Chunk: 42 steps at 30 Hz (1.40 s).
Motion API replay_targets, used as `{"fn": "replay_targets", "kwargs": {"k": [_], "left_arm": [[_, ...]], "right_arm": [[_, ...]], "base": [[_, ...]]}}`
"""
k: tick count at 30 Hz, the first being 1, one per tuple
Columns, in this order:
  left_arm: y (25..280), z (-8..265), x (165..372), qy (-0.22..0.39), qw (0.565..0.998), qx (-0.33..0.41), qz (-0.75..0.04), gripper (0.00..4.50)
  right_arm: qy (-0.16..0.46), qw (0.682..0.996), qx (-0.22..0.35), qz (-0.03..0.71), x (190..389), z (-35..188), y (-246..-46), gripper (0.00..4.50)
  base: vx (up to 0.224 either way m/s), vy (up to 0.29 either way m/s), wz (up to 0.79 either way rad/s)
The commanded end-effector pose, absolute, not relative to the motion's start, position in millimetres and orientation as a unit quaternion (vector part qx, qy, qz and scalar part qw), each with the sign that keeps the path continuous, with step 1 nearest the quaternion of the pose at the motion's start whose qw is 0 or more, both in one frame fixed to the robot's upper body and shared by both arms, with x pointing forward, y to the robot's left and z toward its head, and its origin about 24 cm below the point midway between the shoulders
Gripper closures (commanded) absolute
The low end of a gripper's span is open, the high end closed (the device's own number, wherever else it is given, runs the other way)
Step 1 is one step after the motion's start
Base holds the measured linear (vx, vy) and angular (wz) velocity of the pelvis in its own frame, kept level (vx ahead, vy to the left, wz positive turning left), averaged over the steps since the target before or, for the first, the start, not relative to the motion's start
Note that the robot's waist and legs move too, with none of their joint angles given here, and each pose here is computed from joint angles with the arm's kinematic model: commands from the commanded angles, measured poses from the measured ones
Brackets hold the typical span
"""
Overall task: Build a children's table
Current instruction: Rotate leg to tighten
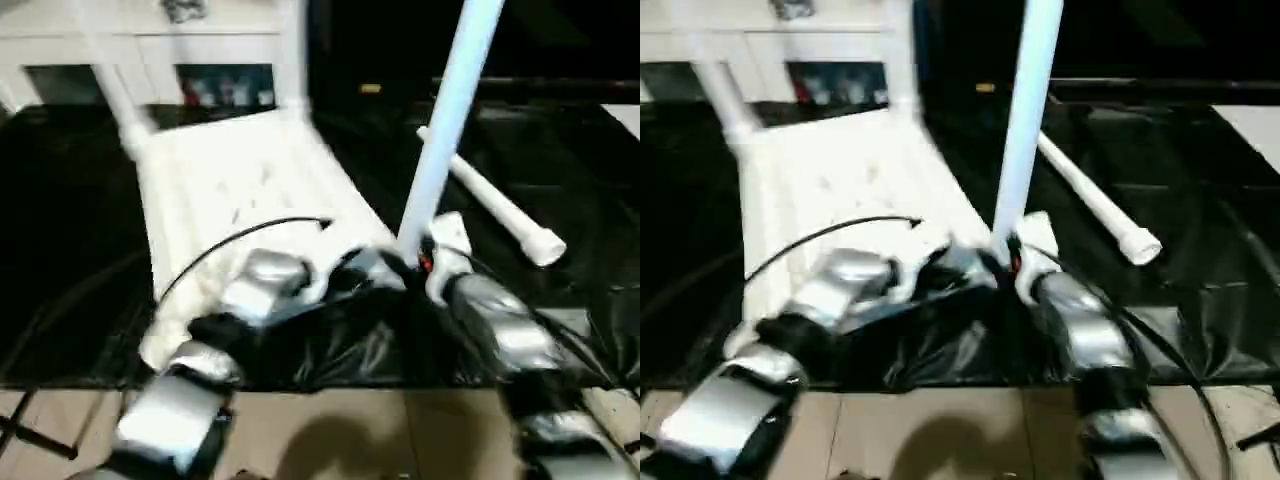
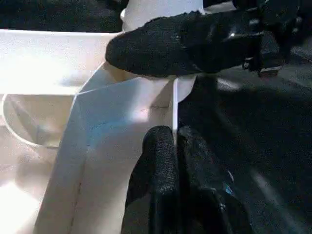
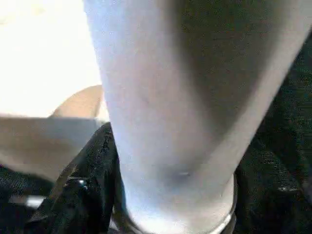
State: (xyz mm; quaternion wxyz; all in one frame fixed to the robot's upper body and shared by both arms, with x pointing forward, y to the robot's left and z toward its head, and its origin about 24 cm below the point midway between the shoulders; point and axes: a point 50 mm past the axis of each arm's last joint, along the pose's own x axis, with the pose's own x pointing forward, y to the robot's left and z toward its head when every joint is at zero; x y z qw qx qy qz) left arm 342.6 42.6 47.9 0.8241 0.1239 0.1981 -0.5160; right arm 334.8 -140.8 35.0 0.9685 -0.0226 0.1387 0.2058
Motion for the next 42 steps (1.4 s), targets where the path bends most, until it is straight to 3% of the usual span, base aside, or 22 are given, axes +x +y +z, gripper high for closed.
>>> {"fn": "replay_targets", "kwargs": {"k": [1,2,3,4,11,19,25,31,38,40,41,42], "left_arm": [[12,68,342,0.139,0.822,0.098,-0.543,4.50],[11,68,341,0.139,0.820,0.098,-0.546,4.50],[10,67,340,0.139,0.819,0.099,-0.548,4.50],[10,67,339,0.138,0.814,0.100,-0.555,4.50],[18,68,333,0.124,0.780,0.106,-0.603,4.50],[45,67,328,0.140,0.729,0.110,-0.660,4.50],[56,65,327,0.153,0.716,0.111,-0.672,4.50],[64,65,327,0.161,0.706,0.115,-0.680,4.50],[63,64,327,0.160,0.710,0.115,-0.676,4.50],[61,64,328,0.158,0.718,0.116,-0.668,4.50],[56,65,333,0.154,0.748,0.116,-0.635,4.50],[55,65,335,0.154,0.754,0.116,-0.628,4.50]], "right_arm": [[0.173,0.949,-0.022,0.263,324.4,17,-105.4,1.81],[0.167,0.947,-0.020,0.275,323.7,18,-102.0,1.81],[0.161,0.945,-0.020,0.284,323.5,19,-99.2,1.25],[0.158,0.942,-0.013,0.296,322.7,20,-97.9,1.11],[0.128,0.924,-0.039,0.359,316.8,29,-112.4,0.67],[0.121,0.845,-0.060,0.518,288.1,40,-139.0,0.67],[0.141,0.808,-0.053,0.570,276.9,41,-142.7,0.67],[0.156,0.783,-0.047,0.600,268.7,41,-141.7,1.07],[0.159,0.794,-0.041,0.585,270.3,37,-139.9,1.69],[0.160,0.809,-0.041,0.564,274.2,35,-139.6,1.72],[0.164,0.856,-0.042,0.488,287.6,30,-138.4,1.72],[0.164,0.863,-0.042,0.476,289.7,29,-138.1,1.77]], "base": [[0.000,0.000,0.00],[0.000,0.000,0.00],[0.000,0.000,0.00],[0.000,0.000,0.00],[0.000,0.000,0.00],[0.000,0.000,0.00],[0.000,0.000,0.00],[0.000,0.000,0.00],[0.000,0.000,0.00],[0.000,0.000,0.00],[0.000,0.000,0.00],[0.000,0.000,0.00]]}}
